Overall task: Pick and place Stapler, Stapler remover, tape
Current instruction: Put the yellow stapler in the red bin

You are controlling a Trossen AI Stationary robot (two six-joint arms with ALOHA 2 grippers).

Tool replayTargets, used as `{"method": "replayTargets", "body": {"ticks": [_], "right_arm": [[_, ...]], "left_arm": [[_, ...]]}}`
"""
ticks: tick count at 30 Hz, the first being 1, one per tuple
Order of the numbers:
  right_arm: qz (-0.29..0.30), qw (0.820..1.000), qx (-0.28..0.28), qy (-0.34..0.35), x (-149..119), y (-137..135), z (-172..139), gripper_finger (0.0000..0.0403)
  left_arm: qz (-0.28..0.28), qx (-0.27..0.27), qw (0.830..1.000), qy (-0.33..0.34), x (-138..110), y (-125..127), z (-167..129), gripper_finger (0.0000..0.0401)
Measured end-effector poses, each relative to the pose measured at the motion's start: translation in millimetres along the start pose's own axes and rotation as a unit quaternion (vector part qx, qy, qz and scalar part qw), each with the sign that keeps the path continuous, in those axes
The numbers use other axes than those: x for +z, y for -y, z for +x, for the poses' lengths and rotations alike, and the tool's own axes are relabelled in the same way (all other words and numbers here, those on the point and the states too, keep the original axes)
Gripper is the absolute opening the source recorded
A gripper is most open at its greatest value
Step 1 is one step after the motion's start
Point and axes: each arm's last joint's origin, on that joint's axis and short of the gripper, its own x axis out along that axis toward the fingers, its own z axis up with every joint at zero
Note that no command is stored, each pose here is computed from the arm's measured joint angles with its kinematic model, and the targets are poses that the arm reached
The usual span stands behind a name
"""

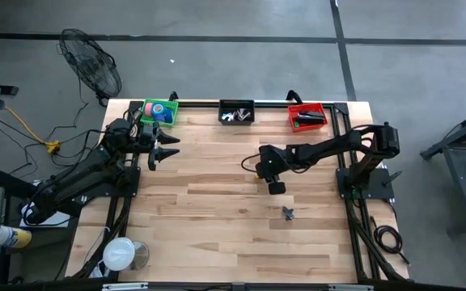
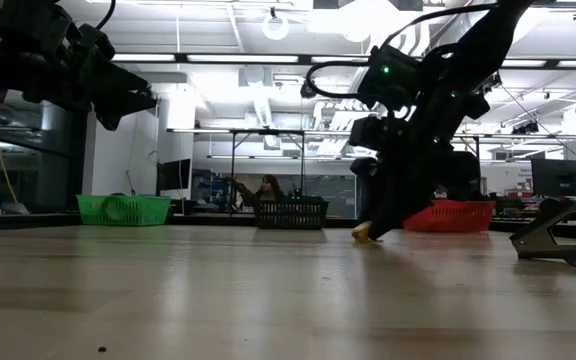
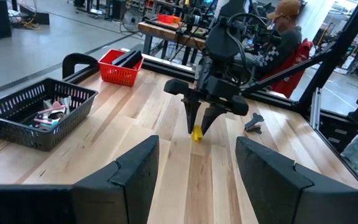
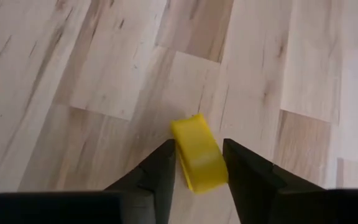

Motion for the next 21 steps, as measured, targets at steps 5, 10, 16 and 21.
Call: {"method": "replayTargets", "body": {"ticks": [5, 10, 16, 21], "right_arm": [[0.026, 1.000, 0.001, 0.000, 0.0, 0.0, 0.0, 0.0076], [0.101, 0.995, -0.011, -0.003, 0.1, 0.6, -1.6, 0.0063], [0.224, 0.966, -0.128, -0.026, -2.9, 11.6, -19.0, 0.0063], [0.331, 0.920, -0.207, -0.029, -10.2, 27.4, -44.6, 0.0068]], "left_arm": [[0.000, 0.000, 1.000, 0.000, 0.1, 0.0, -0.1, 0.0211], [0.000, 0.000, 1.000, 0.000, 0.0, 0.0, 0.0, 0.0211], [0.001, 0.000, 1.000, 0.000, 0.0, 0.0, 0.0, 0.0211], [0.001, 0.000, 1.000, 0.000, 0.0, 0.0, 0.0, 0.0211]]}}
